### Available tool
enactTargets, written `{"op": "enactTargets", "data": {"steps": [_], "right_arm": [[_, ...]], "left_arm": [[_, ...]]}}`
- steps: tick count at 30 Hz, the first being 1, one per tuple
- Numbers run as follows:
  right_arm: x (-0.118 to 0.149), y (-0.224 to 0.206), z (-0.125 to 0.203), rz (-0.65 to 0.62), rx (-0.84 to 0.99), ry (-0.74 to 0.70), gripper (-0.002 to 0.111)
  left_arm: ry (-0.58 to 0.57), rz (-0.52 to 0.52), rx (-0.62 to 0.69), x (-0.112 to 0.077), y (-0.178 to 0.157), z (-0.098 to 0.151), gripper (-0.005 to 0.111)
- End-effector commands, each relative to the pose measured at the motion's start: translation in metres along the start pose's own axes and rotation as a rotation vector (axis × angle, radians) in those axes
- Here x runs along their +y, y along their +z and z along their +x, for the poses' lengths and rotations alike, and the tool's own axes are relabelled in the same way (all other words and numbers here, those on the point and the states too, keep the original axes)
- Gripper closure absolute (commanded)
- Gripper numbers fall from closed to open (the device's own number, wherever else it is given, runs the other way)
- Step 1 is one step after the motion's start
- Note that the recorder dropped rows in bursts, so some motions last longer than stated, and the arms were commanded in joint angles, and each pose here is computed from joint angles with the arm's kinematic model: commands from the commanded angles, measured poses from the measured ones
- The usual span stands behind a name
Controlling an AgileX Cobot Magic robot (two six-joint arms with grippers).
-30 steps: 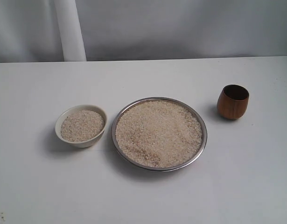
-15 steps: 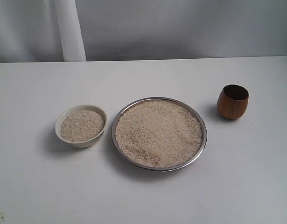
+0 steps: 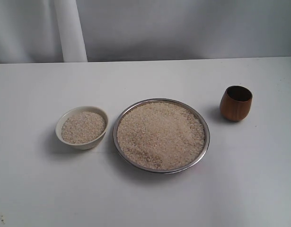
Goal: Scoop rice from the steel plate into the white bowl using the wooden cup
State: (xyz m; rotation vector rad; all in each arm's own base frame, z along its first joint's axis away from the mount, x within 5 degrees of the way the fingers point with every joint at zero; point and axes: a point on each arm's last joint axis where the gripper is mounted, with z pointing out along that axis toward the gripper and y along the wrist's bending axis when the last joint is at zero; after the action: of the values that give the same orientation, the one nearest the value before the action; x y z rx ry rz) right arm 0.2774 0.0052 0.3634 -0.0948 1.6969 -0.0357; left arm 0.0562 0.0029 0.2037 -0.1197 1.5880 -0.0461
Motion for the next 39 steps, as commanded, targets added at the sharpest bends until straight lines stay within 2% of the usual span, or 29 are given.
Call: {"op": "enactTargets", "data": {"steps": [1, 2, 5, 11, 17, 19, 20, 22, 24, 26, 33, 39], "right_arm": [[-0.006, 0.020, 0.057, -0.064, -0.099, 0.011, 0.108], [-0.001, 0.020, 0.079, -0.152, -0.163, -0.009, 0.108], [0.003, 0.022, 0.106, -0.258, -0.235, -0.013, 0.108], [-0.001, 0.047, 0.159, -0.227, -0.011, 0.043, 0.108], [0.001, 0.059, 0.185, -0.234, 0.015, 0.073, 0.106], [0.002, 0.060, 0.189, -0.248, 0.030, 0.067, 0.094], [0.004, 0.060, 0.191, -0.267, 0.035, 0.056, 0.083], [0.005, 0.060, 0.191, -0.285, 0.029, 0.048, 0.055], [0.006, 0.059, 0.189, -0.293, 0.003, 0.051, 0.022], [0.006, 0.059, 0.188, -0.295, -0.006, 0.049, 0.003], [0.006, 0.059, 0.188, -0.293, -0.006, 0.047, 0.003], [0.000, 0.061, 0.186, -0.226, -0.023, 0.095, 0.003]], "left_arm": [[-0.012, 0.006, 0.000, 0.000, 0.000, 0.000, 0.107], [-0.012, 0.006, 0.000, 0.000, 0.000, 0.000, 0.107], [-0.012, 0.006, 0.000, 0.000, 0.000, 0.000, 0.107], [-0.012, 0.006, 0.000, 0.000, 0.000, 0.000, 0.107], [-0.012, 0.006, 0.000, 0.000, 0.000, 0.000, 0.107], [-0.012, 0.006, 0.000, 0.000, 0.000, 0.000, 0.107], [-0.012, 0.006, 0.000, 0.000, 0.000, 0.000, 0.107], [-0.012, 0.006, 0.000, 0.000, 0.000, 0.000, 0.107], [-0.012, 0.006, 0.000, 0.000, 0.000, 0.000, 0.107], [-0.012, 0.006, 0.000, 0.000, 0.000, 0.000, 0.107], [-0.012, 0.006, 0.000, 0.000, 0.000, 0.000, 0.107], [-0.012, 0.006, 0.000, 0.000, 0.000, 0.000, 0.107]]}}
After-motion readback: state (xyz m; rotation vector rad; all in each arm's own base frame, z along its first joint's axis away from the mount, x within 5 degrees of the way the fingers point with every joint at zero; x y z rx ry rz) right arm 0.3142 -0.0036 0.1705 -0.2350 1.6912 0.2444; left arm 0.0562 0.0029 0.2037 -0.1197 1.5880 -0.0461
